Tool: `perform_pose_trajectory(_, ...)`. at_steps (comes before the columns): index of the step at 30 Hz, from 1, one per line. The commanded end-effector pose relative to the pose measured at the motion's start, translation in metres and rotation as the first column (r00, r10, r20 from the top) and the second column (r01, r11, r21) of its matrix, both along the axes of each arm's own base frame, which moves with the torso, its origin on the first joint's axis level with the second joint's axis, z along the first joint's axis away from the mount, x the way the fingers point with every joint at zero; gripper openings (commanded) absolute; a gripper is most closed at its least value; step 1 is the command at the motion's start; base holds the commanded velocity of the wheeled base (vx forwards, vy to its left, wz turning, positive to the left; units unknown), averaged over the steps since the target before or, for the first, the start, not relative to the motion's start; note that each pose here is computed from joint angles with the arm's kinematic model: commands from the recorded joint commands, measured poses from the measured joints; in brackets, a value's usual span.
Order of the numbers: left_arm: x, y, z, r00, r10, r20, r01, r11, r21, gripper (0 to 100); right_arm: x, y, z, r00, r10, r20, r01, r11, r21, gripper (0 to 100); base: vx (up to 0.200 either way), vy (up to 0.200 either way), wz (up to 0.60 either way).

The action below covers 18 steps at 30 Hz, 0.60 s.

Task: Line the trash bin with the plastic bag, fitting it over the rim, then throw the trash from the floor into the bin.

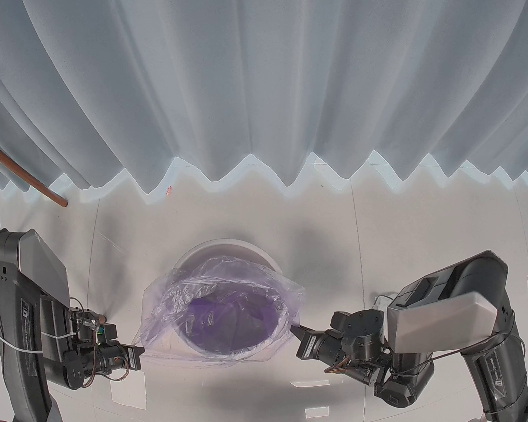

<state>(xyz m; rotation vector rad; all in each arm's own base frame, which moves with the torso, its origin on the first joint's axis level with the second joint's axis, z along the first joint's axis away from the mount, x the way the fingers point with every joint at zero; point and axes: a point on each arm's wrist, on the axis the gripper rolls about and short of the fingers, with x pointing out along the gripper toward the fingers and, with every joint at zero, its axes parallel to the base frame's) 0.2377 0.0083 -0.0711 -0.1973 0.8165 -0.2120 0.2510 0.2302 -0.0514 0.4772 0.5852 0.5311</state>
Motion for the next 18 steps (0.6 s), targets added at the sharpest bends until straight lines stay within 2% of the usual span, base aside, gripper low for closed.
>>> perform_pose_trajectory(1, 0.007, -0.002, -0.002, 1.000, 0.007, 0.015, -0.007, 1.000, -0.019, 0, 0.005, 0.003, 0.004, 1.000, -0.013, 0.025, 0.012, 1.000, 0.020, 0, 0.000, 0.000, 0.00)
perform_pose_trajectory(3, 0.009, -0.002, -0.002, 1.000, 0.007, 0.022, -0.007, 1.000, -0.023, 0, 0.005, 0.002, 0.004, 1.000, -0.013, 0.024, 0.012, 1.000, 0.019, 0, 0.000, 0.000, 0.00)
perform_pose_trajectory(4, 0.012, -0.002, -0.001, 0.999, 0.007, 0.037, -0.006, 1.000, -0.027, 0, 0.004, 0.002, 0.003, 0.999, -0.025, 0.025, 0.024, 1.000, 0.016, 100, 0.000, 0.000, 0.00)
perform_pose_trajectory(8, 0.017, -0.002, -0.001, 0.999, 0.003, 0.053, -0.001, 0.999, -0.034, 0, 0.003, 0.000, 0.003, 0.999, -0.045, 0.025, 0.045, 0.999, 0.007, 100, 0.000, 0.000, 0.00)
perform_pose_trajectory(12, 0.016, -0.002, 0.000, 0.999, 0.004, 0.048, -0.001, 0.999, -0.053, 0, -0.016, -0.011, 0.020, 0.999, -0.036, -0.005, 0.036, 0.999, 0.005, 100, 0.000, 0.000, 0.00)
perform_pose_trajectory(13, 0.016, -0.002, 0.000, 0.999, 0.004, 0.048, -0.001, 0.999, -0.053, 100, -0.018, -0.012, 0.021, 0.999, -0.033, -0.006, 0.033, 0.999, 0.006, 100, 0.000, 0.000, 0.00)
perform_pose_trajectory(18, 0.015, 0.000, 0.020, 0.994, 0.011, 0.106, -0.006, 0.999, -0.049, 100, -0.039, -0.013, 0.043, 1.000, 0.006, -0.002, -0.006, 1.000, 0.025, 100, 0.000, 0.000, 0.00)
